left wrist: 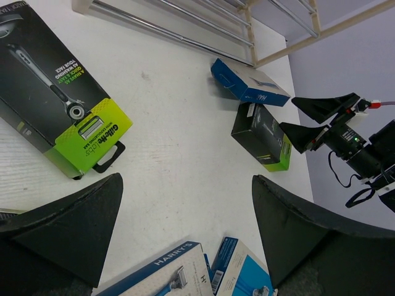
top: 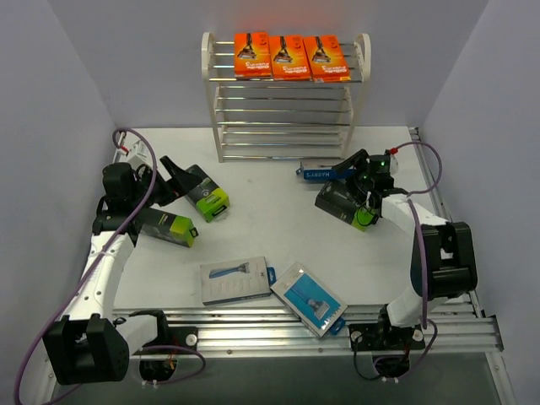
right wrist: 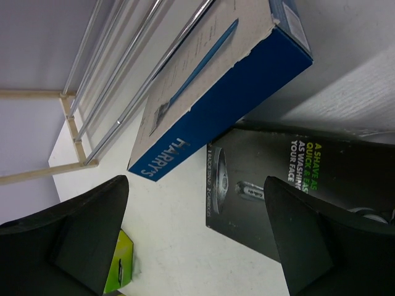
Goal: Place and organize the shaving razors onto the shelf
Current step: Grab a shaving razor with the right arm
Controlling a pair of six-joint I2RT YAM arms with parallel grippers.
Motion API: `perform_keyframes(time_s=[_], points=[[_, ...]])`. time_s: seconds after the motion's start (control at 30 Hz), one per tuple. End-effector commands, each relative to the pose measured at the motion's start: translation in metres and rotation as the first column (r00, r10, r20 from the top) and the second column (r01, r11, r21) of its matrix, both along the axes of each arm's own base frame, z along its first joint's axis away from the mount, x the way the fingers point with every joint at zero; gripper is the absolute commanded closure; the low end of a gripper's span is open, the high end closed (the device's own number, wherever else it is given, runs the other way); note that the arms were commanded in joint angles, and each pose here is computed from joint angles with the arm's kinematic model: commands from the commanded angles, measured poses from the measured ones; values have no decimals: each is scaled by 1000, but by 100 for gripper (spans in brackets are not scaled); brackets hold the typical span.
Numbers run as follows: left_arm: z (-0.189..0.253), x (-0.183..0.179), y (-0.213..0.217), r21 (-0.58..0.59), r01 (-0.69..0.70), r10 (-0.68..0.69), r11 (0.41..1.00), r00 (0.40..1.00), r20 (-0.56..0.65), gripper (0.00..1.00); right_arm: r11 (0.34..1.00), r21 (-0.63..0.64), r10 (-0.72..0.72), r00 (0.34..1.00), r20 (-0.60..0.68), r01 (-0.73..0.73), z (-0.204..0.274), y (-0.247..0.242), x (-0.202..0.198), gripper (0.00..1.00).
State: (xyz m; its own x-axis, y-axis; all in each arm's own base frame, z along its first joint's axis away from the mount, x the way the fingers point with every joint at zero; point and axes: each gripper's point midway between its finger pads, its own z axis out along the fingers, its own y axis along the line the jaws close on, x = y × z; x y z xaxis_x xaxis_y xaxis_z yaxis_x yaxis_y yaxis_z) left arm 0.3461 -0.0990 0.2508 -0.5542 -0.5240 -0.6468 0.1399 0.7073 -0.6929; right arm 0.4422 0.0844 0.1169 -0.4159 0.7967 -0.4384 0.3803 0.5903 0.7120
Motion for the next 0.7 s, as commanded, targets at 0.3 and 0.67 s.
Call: perform_keyframes(time_s=[0.3,0.67], points=[[19,5,0,22,5,-6,1000,998,68,6,996,28,-93,991,92,91,10,-31,48,14],[17,7,1,24,9,-10,1000,998,61,6,996,29,-85,995,53,84,-20,-31,70,16]])
